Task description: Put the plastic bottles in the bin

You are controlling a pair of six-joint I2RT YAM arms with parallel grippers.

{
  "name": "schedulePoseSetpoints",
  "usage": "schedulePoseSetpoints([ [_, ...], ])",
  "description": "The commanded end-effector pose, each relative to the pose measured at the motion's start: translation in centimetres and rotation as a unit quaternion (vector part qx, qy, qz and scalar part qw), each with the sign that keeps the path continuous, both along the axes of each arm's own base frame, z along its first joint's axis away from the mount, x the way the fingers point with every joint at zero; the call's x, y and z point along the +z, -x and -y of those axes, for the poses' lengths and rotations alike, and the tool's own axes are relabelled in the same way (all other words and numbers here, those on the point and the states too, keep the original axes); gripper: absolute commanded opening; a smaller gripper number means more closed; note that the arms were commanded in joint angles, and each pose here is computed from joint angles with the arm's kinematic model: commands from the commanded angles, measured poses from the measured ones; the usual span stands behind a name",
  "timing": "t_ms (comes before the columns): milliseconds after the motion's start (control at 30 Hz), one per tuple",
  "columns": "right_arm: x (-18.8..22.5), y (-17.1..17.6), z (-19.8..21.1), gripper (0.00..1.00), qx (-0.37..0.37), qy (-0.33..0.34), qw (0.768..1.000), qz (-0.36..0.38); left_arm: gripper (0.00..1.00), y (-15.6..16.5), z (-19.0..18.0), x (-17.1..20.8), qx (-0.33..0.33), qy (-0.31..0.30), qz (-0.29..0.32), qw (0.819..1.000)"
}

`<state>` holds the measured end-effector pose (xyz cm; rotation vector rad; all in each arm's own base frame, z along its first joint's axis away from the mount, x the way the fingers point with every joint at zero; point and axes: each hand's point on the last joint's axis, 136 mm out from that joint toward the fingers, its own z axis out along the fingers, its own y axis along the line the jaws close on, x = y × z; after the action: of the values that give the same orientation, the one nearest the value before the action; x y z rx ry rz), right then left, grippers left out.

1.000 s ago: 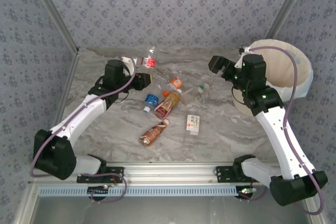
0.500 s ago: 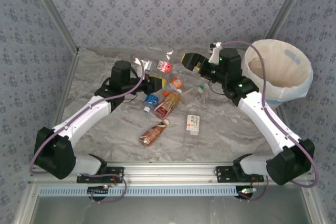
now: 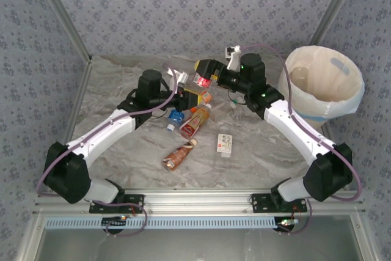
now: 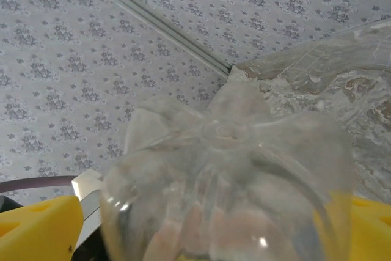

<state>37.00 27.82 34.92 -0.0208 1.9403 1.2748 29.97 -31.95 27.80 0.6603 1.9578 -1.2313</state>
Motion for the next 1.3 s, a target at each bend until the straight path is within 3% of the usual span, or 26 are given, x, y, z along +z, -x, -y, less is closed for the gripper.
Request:
schedulePoseSetpoints([
  [0, 1.5, 0.0, -0.3, 0.91, 0.007, 0.009, 1.0, 0.028, 0.0, 0.2, 0.8, 1.7, -0.022, 0.009, 0.023, 0.999],
  [200, 1.0, 0.2, 0.0, 0.67, 0.005, 0.031, 0.999, 0.033, 0.0, 0.4, 1.1, 1.5, -0.03, 0.002, 0.023, 0.999],
  [233, 0.9, 0.2, 0.2, 0.64, 0.0, 0.036, 0.999, 0.034, 0.05, 0.6, 1.3, 1.4, -0.037, 0.001, 0.021, 0.999],
  [367, 1.2, 0.5, 1.1, 0.58, -0.012, 0.048, 0.998, 0.045, 0.3, 1.1, 1.2, 1.8, -0.045, 0.001, 0.022, 0.999],
  [500, 1.8, 0.7, 2.4, 0.58, -0.034, 0.065, 0.995, 0.061, 0.66, 1.7, 0.7, 2.5, -0.045, 0.005, 0.039, 0.998],
  [733, 3.7, 1.2, 7.8, 0.57, -0.104, 0.124, 0.983, 0.087, 0.99, 2.2, -0.7, 3.0, -0.017, 0.008, 0.078, 0.997],
  [1033, 7.3, 2.6, 17.9, 0.55, -0.227, 0.181, 0.95, 0.114, 1.0, -1.8, -4.4, 0.9, 0.147, -0.049, 0.075, 0.985],
  [1267, 10.3, 4.2, 26.4, 0.55, -0.339, 0.235, 0.901, 0.132, 0.99, -3.7, -8.7, 0.1, 0.251, -0.085, 0.082, 0.961],
])
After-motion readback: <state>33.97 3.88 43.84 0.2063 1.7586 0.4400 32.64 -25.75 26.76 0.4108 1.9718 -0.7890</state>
